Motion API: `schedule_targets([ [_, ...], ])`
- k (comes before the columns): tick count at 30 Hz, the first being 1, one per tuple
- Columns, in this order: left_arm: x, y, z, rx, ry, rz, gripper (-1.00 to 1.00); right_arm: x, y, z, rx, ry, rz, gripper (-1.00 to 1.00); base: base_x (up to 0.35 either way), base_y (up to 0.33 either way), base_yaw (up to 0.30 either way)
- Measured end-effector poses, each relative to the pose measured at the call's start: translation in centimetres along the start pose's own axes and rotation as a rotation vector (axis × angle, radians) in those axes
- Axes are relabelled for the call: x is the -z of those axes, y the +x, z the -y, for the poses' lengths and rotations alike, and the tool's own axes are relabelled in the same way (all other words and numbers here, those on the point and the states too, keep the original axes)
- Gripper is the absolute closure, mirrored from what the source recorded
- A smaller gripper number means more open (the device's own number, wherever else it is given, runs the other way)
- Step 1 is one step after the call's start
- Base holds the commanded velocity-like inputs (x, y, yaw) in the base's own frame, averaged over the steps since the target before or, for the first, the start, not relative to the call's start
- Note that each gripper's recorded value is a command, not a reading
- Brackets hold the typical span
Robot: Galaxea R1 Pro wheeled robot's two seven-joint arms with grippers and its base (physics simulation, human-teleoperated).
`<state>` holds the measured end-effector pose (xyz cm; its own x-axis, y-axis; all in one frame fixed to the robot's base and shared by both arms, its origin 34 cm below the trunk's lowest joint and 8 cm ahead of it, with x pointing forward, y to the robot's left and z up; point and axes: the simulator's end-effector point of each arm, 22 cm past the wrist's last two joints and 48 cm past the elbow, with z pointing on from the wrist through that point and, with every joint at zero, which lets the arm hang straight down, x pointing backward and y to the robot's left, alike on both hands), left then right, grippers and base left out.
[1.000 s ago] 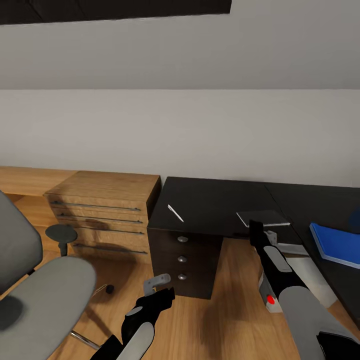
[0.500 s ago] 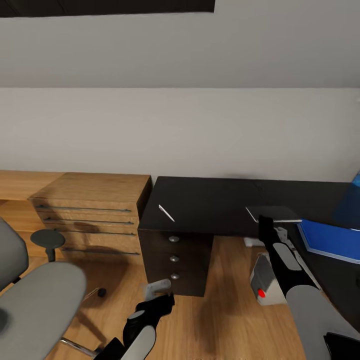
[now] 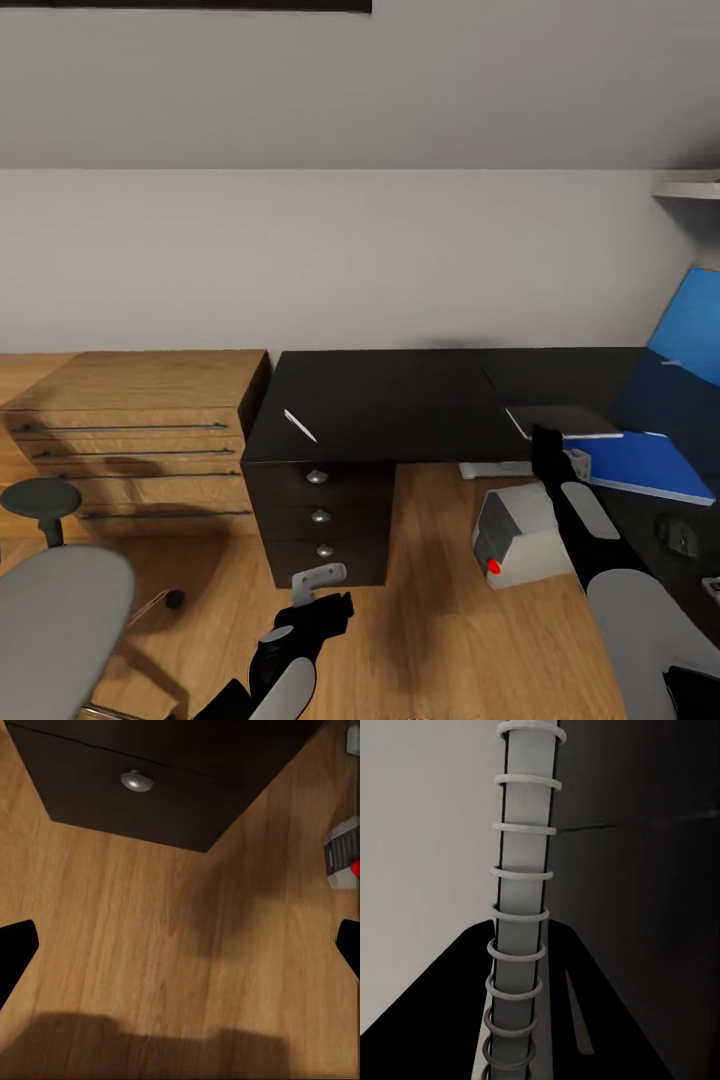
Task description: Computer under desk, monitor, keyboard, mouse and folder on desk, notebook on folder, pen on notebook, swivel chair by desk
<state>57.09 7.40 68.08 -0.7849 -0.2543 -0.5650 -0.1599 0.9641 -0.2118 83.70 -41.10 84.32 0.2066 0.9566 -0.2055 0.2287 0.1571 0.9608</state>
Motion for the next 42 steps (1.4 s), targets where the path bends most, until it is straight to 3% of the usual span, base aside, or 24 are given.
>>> schedule_targets([
  [18, -0.4, 0.7, -0.1, -0.006, -0.002, -0.015, -1.0, -0.4, -3.6, 1.2, 0.005, 0.018, 0.05, 1.0, 0.0, 0.0, -0.21],
  [42, -0.4, 0.7, -0.1, -0.006, -0.003, -0.013, -1.0, -0.4, -4.0, 1.3, 0.005, 0.016, 0.052, 1.0, 0.063, -0.023, -0.013],
])
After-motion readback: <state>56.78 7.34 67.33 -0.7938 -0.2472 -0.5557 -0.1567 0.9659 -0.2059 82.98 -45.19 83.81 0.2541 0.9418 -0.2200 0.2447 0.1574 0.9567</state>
